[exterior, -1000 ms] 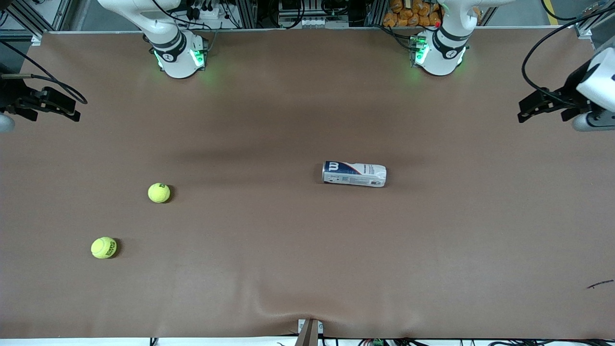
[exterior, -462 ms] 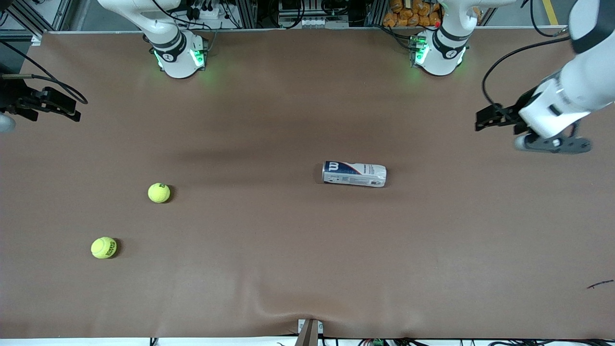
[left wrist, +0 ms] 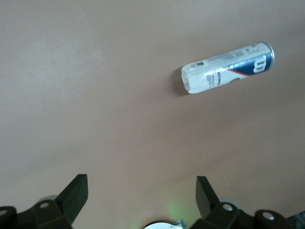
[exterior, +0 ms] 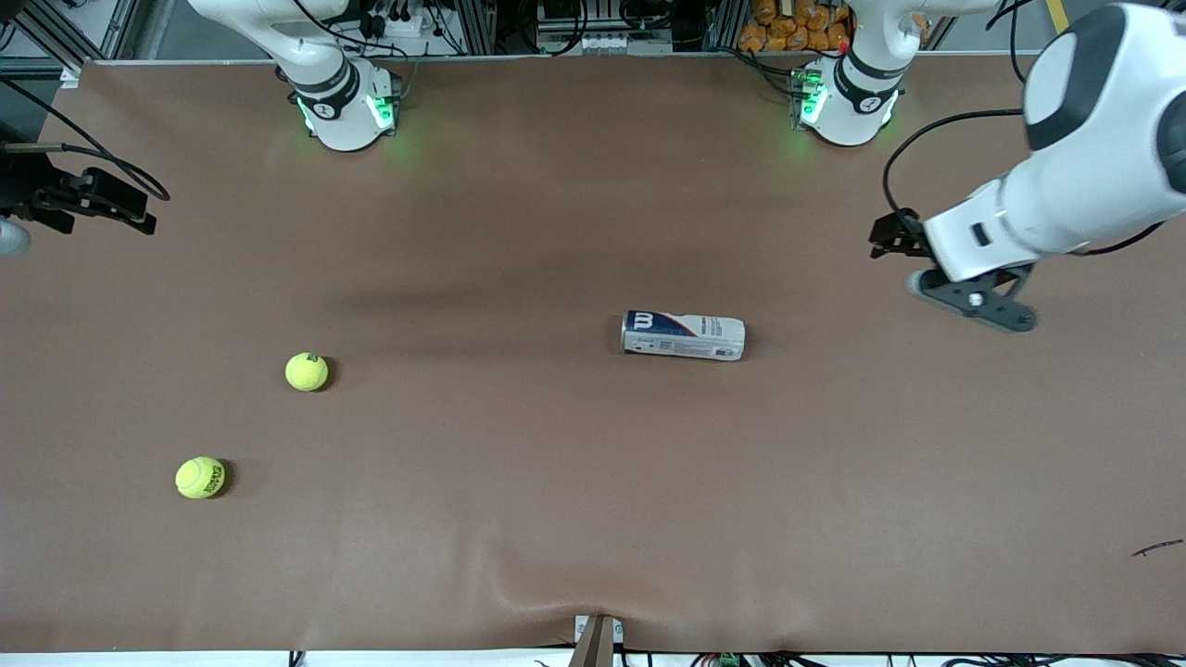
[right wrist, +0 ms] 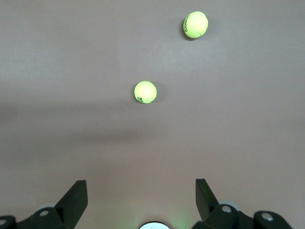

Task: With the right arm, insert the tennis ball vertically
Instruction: 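Reach the left gripper down to the white-blue tennis ball can, then close the left gripper around the can's closed end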

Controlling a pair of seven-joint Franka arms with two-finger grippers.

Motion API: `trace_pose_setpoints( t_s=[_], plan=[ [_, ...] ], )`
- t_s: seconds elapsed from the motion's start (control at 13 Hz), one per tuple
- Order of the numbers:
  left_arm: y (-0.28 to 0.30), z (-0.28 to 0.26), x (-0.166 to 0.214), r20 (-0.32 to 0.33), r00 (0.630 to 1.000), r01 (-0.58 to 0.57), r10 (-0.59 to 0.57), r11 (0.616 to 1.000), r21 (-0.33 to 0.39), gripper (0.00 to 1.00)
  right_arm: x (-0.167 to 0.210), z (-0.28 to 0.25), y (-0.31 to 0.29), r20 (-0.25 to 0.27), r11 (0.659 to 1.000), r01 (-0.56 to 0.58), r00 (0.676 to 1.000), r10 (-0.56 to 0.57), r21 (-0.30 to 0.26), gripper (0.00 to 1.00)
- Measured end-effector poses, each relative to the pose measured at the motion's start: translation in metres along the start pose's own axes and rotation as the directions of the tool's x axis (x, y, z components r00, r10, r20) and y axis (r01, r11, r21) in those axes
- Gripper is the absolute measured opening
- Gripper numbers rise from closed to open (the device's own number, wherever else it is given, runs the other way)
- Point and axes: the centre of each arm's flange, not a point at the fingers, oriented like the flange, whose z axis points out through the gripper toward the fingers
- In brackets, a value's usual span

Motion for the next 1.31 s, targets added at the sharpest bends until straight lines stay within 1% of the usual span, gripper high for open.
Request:
trace_pose_setpoints(
  t_s=[0.08,0.23,0.31,0.38,0.46,0.62,0.77,0.85,0.92,1.0,1.08,1.23,1.31],
  plan=[
    [0.015,0.006,0.006,0.020,0.998,-0.060,0.060,0.998,0.036,1.00,0.000,0.001,0.000,0.003,1.000,0.001,1.000,-0.001,0.000,1.00],
    [0.058,0.019,0.018,0.074,0.976,-0.211,0.203,0.970,0.122,1.00,0.001,0.005,-0.002,0.008,1.000,0.004,1.000,-0.004,-0.001,1.00],
    [0.075,0.026,0.022,0.094,0.963,-0.264,0.252,0.955,0.135,1.00,0.002,0.006,-0.003,0.010,1.000,0.005,1.000,-0.005,-0.001,1.00],
    [0.084,0.034,0.026,0.115,0.947,-0.315,0.301,0.940,0.133,1.00,0.002,0.006,-0.003,0.010,1.000,0.005,1.000,-0.005,-0.001,1.00],
    [0.087,0.045,0.032,0.140,0.911,-0.403,0.387,0.908,0.115,1.00,0.002,0.006,-0.003,0.011,1.000,0.004,1.000,-0.004,-0.001,1.00],
    [0.095,0.072,0.053,0.166,0.791,-0.606,0.589,0.793,0.070,1.00,0.002,0.006,-0.003,0.011,1.000,0.005,1.000,-0.005,-0.001,1.00],
    [0.098,0.098,0.075,0.177,0.672,-0.734,0.719,0.679,0.027,1.00,0.002,0.006,-0.003,0.011,1.000,0.004,1.000,-0.004,-0.001,1.00],
    [0.100,0.109,0.085,0.170,0.622,-0.778,0.764,0.628,0.021,1.00,0.002,0.006,-0.003,0.011,1.000,0.004,1.000,-0.004,-0.001,1.00],
    [0.105,0.119,0.095,0.162,0.583,-0.809,0.796,0.588,0.024,1.00,0.002,0.006,-0.002,0.011,1.000,0.004,1.000,-0.004,-0.001,1.00],
    [0.114,0.129,0.101,0.163,0.557,-0.827,0.814,0.561,0.023,1.00,0.002,0.007,-0.002,0.012,1.000,0.004,1.000,-0.004,-0.001,1.00],
    [0.128,0.140,0.104,0.177,0.533,-0.843,0.828,0.538,0.019,1.00,0.003,0.008,-0.003,0.013,1.000,0.004,1.000,-0.004,-0.001,1.00],
    [0.156,0.160,0.109,0.239,0.480,-0.873,0.844,0.486,0.037,1.00,0.005,0.011,-0.003,0.019,1.000,0.005,1.000,-0.005,-0.001,1.00],
    [0.168,0.172,0.113,0.284,0.458,-0.886,0.843,0.460,0.063,1.00,0.007,0.012,-0.003,0.016,1.000,0.004,1.000,-0.004,-0.001,1.00]
  ],
)
